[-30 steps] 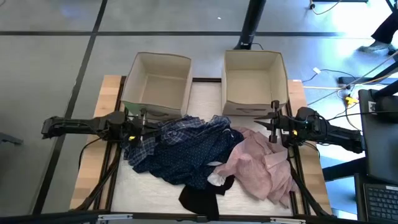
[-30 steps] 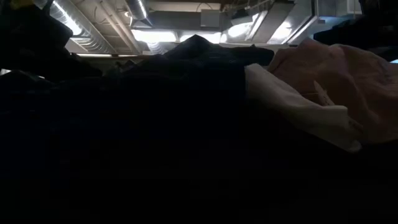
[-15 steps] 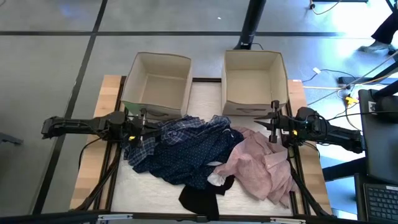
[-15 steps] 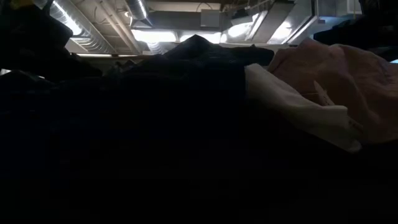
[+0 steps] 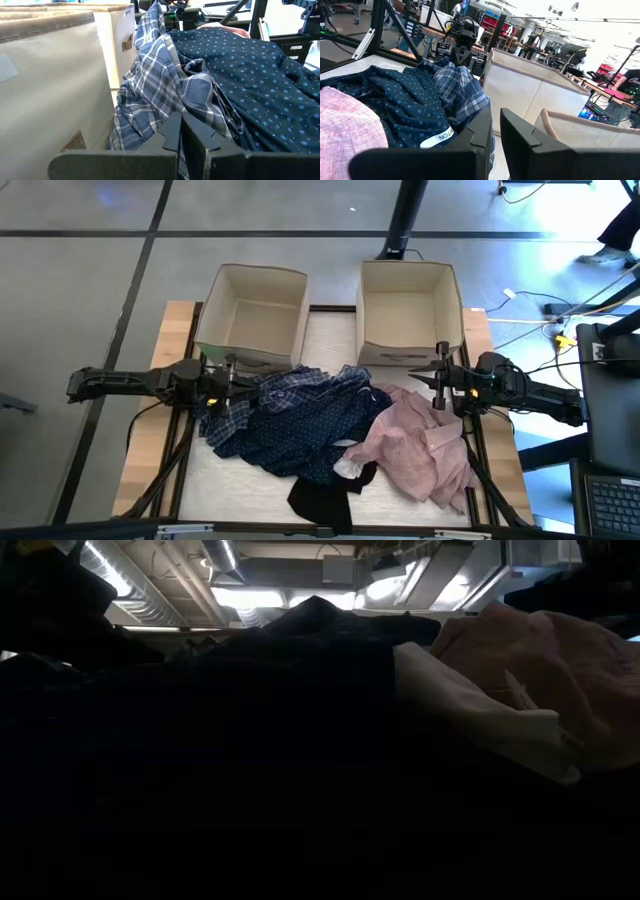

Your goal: Sort clothes

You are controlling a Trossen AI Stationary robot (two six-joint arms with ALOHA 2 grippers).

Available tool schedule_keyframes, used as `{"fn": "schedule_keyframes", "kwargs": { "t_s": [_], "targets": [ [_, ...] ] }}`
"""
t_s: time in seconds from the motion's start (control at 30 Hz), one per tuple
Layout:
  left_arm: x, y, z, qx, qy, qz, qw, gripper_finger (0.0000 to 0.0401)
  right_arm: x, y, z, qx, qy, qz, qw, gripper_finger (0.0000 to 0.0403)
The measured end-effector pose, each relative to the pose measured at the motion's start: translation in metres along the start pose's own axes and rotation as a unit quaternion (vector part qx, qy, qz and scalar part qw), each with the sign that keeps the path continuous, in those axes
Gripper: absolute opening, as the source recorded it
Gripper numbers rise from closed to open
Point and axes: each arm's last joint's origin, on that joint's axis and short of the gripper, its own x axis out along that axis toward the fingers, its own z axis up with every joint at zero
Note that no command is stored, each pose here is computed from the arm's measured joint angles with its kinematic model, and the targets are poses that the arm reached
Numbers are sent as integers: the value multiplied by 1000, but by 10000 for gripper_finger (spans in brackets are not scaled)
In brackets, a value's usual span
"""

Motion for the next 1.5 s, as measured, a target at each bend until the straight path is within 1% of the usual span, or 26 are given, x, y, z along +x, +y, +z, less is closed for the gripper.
{"fn": "schedule_keyframes", "kwargs": {
  "t_s": [1.0, 1.03, 1.07, 1.1, 1.13, 1.17, 1.2, 1.3, 1.43, 1.5],
  "targets": [
    [0, 0, 0, 3, 0, 0, 1000, 5, 0, 0, 0, 0, 0, 0, 1000, 44],
    [0, 0, 0, 28, 0, 2, 1000, 5, 0, 0, 0, 0, 0, 0, 1000, 44],
    [0, 1, 0, 77, 0, 8, 997, 5, 0, 0, 0, 0, 0, 0, 1000, 44],
    [0, 1, 0, 134, 2, 18, 991, 5, 0, 0, 0, 0, 0, 0, 1000, 44],
    [0, 2, 1, 176, 3, 35, 984, 5, 0, 0, 0, 0, 0, 0, 1000, 44],
    [0, 3, 3, 198, 0, 51, 979, 5, 0, 0, 0, 0, 0, 0, 1000, 44],
    [0, 4, 5, 207, -8, 61, 976, 5, 0, 0, 0, 0, 0, 0, 1000, 44],
    [-1, 5, 8, 191, -25, 69, 979, 5, 0, 0, 0, 0, 0, 0, 1000, 44],
    [-1, 5, 9, 159, -31, 72, 984, 5, 0, 0, 0, 0, 0, 0, 1000, 44],
    [-1, 5, 9, 99, -37, 69, 992, 5, 0, 0, 0, -1, -1, 0, 1000, 44]
  ]
}}
